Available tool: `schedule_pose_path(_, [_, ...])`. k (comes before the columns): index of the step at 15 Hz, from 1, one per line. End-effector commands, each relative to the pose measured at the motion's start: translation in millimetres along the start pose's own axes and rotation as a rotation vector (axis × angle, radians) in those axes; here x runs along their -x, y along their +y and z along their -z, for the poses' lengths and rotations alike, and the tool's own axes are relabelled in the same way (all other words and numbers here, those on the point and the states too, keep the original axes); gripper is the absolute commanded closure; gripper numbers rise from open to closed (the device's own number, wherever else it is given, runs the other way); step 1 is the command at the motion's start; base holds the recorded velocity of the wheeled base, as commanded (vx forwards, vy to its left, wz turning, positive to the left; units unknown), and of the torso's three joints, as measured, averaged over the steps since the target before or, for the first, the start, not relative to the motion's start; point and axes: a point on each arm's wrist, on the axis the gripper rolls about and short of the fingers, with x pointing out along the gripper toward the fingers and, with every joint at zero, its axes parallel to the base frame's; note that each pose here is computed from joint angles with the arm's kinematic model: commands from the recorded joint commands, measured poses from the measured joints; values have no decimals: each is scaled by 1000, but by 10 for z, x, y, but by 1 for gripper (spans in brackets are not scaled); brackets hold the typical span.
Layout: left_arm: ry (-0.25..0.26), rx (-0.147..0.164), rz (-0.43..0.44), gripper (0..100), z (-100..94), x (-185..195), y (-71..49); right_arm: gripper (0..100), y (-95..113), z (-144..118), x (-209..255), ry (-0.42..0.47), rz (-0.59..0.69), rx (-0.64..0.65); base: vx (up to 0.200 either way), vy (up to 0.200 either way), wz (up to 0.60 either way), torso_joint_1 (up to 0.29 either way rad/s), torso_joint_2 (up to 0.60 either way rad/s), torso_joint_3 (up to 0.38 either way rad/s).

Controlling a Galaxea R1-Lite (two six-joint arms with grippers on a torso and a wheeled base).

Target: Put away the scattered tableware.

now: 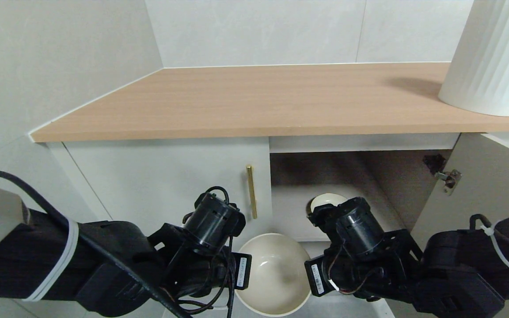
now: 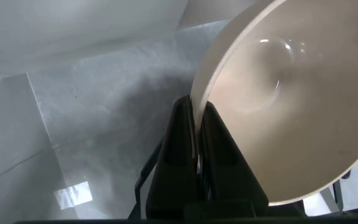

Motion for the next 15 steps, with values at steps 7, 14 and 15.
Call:
schedule_pose_path(7, [-8, 3, 1, 0, -14, 8, -4, 100, -6, 5, -9, 4, 5, 1, 0, 0, 0, 0, 0, 0])
schedule_pose_path(14, [-16, 6, 4, 0, -29, 31, -1, 100, -140, 16, -131, 35, 52, -2, 0, 0, 0, 0, 0, 0])
schedule_pose_path(15, [-21, 6, -6, 0, -30, 31, 2, 100, -232, -19, -179, 33, 75, -24, 0, 0, 0, 0, 0, 0])
